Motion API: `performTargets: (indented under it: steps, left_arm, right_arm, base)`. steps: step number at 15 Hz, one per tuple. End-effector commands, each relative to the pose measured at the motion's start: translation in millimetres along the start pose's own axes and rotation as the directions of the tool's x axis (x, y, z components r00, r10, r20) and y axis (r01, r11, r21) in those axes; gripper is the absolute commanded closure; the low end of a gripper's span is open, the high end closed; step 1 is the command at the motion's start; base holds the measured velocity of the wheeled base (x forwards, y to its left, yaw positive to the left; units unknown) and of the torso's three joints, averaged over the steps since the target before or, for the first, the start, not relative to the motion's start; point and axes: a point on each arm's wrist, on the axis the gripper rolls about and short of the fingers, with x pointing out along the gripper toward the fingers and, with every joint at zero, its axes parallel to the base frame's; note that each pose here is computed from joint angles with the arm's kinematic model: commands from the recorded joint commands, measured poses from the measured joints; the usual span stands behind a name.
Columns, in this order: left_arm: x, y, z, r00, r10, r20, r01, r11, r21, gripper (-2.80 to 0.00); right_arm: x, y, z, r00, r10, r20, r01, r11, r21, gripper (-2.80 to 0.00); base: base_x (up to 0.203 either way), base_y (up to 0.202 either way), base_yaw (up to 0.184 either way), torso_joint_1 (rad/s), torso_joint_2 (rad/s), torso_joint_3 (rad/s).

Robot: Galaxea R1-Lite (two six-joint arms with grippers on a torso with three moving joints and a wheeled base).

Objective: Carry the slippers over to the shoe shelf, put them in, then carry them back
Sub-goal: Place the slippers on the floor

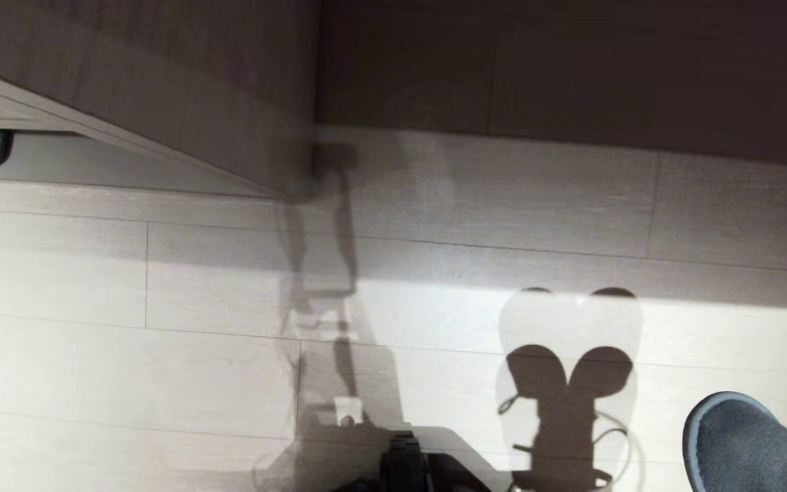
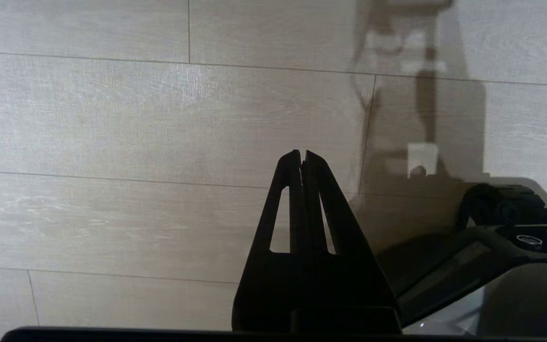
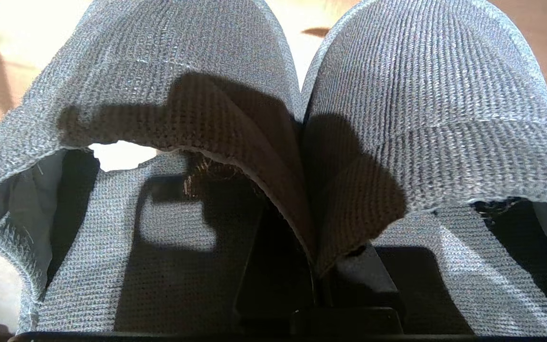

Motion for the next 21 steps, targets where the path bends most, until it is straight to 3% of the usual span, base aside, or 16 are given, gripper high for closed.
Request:
performTargets:
  steps: [1, 8, 17, 19, 21]
  left_arm:
    - [0, 0.0, 0, 1.000, 0.000, 0.000, 0.000, 1.000, 0.001, 0.00]
    - [0, 0.0, 0, 1.000, 0.000, 0.000, 0.000, 1.000, 0.001, 0.00]
    - [0, 0.0, 0, 1.000, -0.002, 0.008, 0.002, 1.000, -0.002, 0.00]
    - [0, 0.0, 0, 1.000, -0.002, 0.009, 0.002, 1.000, -0.002, 0.00]
    - [0, 0.0, 0, 1.000, -0.002, 0.008, 0.002, 1.000, -0.002, 0.00]
  right_arm:
    - [0, 0, 0, 1.000, 0.001, 0.001, -0.001, 1.000, -0.001, 0.00]
    - [0, 0, 0, 1.000, 0.000, 0.000, 0.000, 1.000, 0.000, 0.00]
    - [0, 0, 1, 1.000, 0.001, 0.004, -0.001, 1.000, 0.004, 0.00]
    - [-3, -1, 14, 0.998, 0.006, 0.064, -0.006, 1.000, -0.005, 0.00]
    - [-1, -2, 36, 0.998, 0.025, 0.059, -0.025, 1.000, -0.006, 0.00]
  base:
    - [0.000, 0.000, 0.000, 0.001, 0.00, -0.201]
    - [0.000, 0.000, 0.000, 0.002, 0.00, -0.191]
    - [0.000, 0.000, 0.000, 0.001, 0.00, -0.019]
    - [0.000, 0.000, 0.000, 0.000, 0.00, 0.000]
    - [0.000, 0.000, 0.000, 0.000, 0.00, 0.000]
